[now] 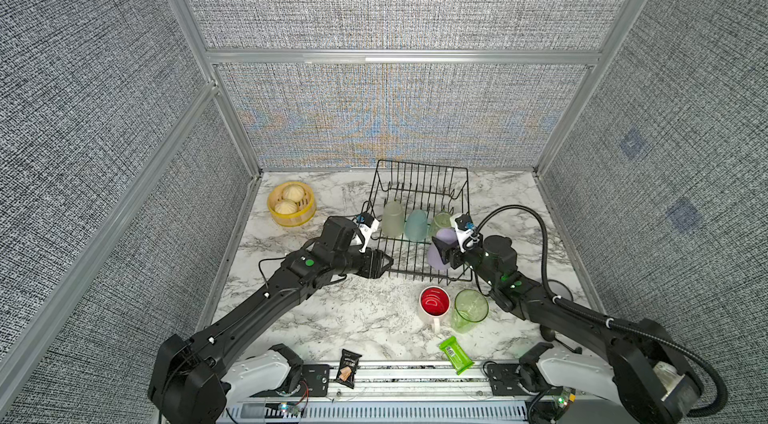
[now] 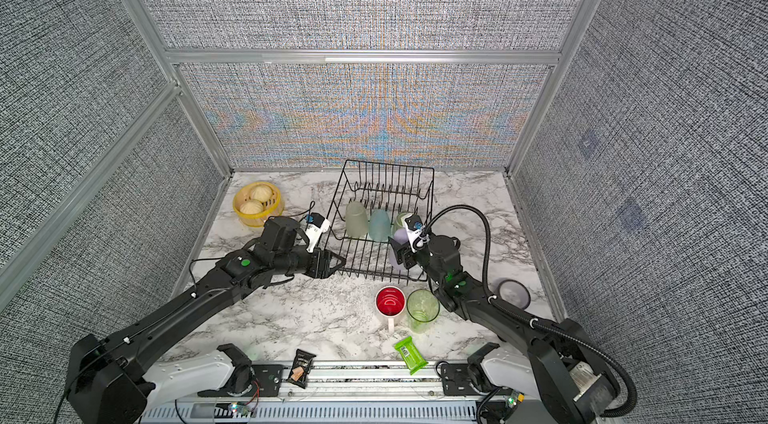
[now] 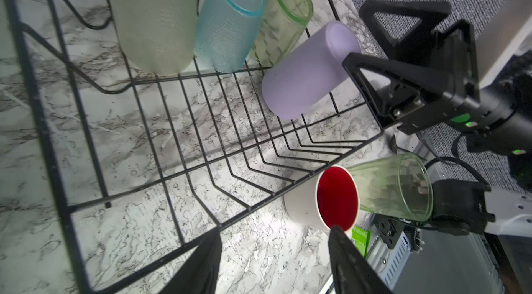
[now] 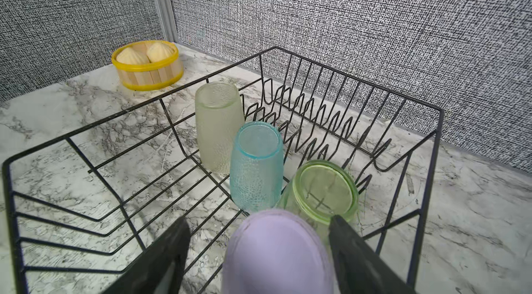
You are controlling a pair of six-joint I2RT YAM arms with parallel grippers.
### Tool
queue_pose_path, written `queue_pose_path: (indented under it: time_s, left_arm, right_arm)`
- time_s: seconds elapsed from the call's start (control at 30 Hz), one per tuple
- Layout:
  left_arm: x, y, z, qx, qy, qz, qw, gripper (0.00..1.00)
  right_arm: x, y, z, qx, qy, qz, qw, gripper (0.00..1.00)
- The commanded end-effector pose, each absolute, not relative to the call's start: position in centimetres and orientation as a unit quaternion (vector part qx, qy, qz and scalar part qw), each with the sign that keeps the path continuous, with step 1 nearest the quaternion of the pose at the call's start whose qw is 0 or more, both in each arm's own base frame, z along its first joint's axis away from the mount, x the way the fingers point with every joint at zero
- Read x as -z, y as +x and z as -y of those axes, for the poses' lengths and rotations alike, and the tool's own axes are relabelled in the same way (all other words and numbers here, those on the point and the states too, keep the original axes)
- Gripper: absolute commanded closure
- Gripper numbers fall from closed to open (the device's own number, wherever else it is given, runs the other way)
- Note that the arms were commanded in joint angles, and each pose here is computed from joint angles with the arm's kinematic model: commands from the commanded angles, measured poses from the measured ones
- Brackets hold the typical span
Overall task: Load the cups into the dish rack
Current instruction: 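Open the right gripper and withdraw while the left reaches toward the white mug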
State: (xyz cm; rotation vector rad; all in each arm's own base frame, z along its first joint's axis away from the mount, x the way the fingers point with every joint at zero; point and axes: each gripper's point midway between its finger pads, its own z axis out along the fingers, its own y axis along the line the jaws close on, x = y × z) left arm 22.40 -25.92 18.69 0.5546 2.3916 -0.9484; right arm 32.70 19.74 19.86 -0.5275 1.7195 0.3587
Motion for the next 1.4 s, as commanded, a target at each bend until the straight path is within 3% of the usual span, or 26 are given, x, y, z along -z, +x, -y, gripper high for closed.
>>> queue_pose_path:
  time_s: [0.0, 0.17, 0.37, 0.57, 0.87, 1.1, 1.37]
  left_arm:
    - [-18.0, 21.0, 26.9, 0.348, 0.239, -0.876, 0.233, 0.38]
    - [-16.1, 18.6, 28.1, 0.305, 0.292, -0.886, 0.189, 0.34]
    - [-15.3, 16.0, 29.0, 0.317, 0.319, -0.88, 0.153, 0.3]
    - [-14.2, 14.4, 31.0, 0.329, 0.339, -0.87, 0.142, 0.2]
    - [-12.0, 15.0, 33.7, 0.269, 0.35, -0.881, 0.168, 0.14]
    - [-10.1, 17.8, 32.7, 0.188, 0.284, -0.916, 0.212, 0.15]
    - [-9.1, 17.5, 34.3, 0.2, 0.28, -0.916, 0.208, 0.18]
  right_arm:
    - [-21.0, 32.5, -19.3, -0.155, -0.216, -0.744, 0.613, 0.23]
    - [-23.8, 32.5, -17.3, -0.121, -0.189, -0.751, 0.621, 0.14]
    - [-25.0, 32.2, -14.6, -0.093, -0.144, -0.766, 0.62, 0.01]
    - [-25.1, 31.8, -11.4, -0.092, -0.065, -0.775, 0.622, 0.01]
    - [-24.4, 31.2, -8.4, -0.083, -0.01, -0.792, 0.604, 0.01]
    - [-24.3, 30.7, -7.6, -0.081, 0.004, -0.795, 0.602, 0.01]
    - [-24.2, 30.6, -7.3, -0.08, 0.01, -0.796, 0.6, 0.01]
